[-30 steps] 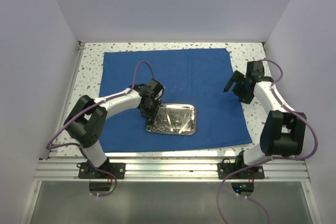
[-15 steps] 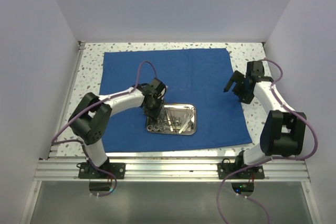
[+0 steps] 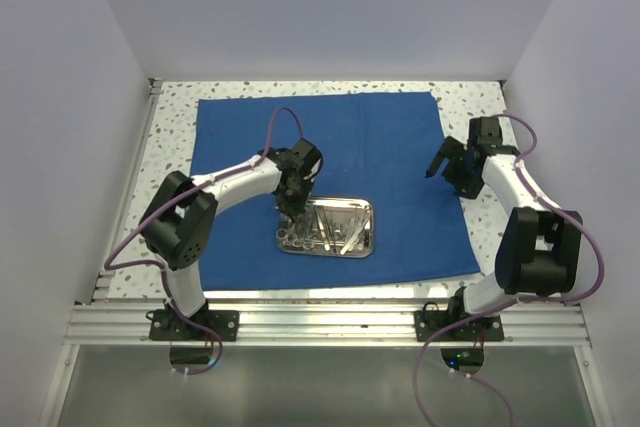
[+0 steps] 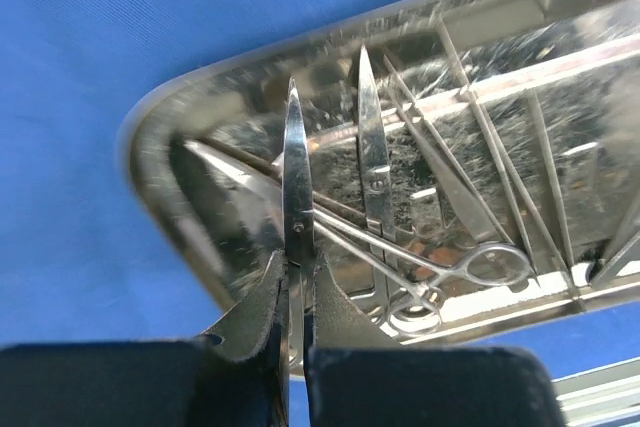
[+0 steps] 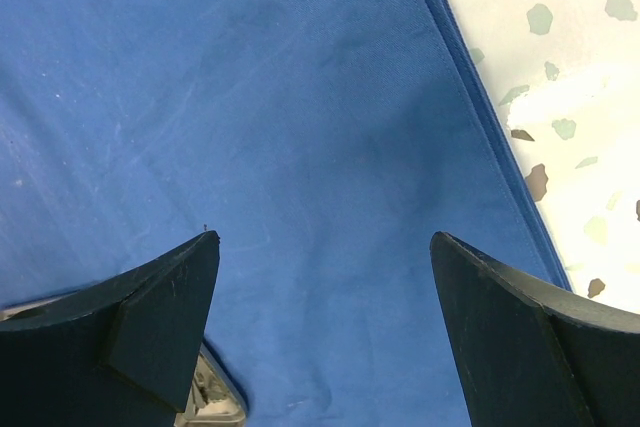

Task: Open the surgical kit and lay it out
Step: Pick up the medical item from the container, then place the medical item in the surgical kit.

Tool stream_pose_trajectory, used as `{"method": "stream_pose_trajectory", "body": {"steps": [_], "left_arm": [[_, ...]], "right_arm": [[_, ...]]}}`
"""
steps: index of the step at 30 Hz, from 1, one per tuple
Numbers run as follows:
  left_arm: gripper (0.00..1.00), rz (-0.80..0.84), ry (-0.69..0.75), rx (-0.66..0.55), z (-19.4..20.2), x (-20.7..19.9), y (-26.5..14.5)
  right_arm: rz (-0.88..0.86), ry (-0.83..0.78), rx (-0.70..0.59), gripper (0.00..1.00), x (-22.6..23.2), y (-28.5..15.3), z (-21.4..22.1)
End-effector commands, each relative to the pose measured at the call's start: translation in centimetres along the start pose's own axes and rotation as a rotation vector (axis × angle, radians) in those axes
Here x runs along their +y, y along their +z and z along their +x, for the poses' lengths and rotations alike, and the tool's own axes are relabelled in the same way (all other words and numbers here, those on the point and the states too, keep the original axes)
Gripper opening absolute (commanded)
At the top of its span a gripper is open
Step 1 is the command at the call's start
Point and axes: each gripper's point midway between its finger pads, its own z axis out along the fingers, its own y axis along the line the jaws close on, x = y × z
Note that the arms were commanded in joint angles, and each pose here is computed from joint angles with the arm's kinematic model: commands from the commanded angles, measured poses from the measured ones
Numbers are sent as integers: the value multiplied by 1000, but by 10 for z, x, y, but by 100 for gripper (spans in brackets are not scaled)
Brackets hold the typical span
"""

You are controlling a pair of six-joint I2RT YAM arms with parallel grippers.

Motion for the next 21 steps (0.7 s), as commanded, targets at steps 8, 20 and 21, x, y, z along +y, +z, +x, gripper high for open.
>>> {"method": "stream_pose_trajectory", "body": {"steps": [8,20,21], "left_arm": [[0,-61,-28,-235,-113,28,-78],[0,-171,-161,-387,-207,136,-52],[0,-182,-164,-400,-213,141,-51]], "right_arm": [[0,-18,-36,90,5,-9,-17],[-22,-6,-27,90,8,-8,-12],[-21,-6,-23,90,7,-8,-11]]}}
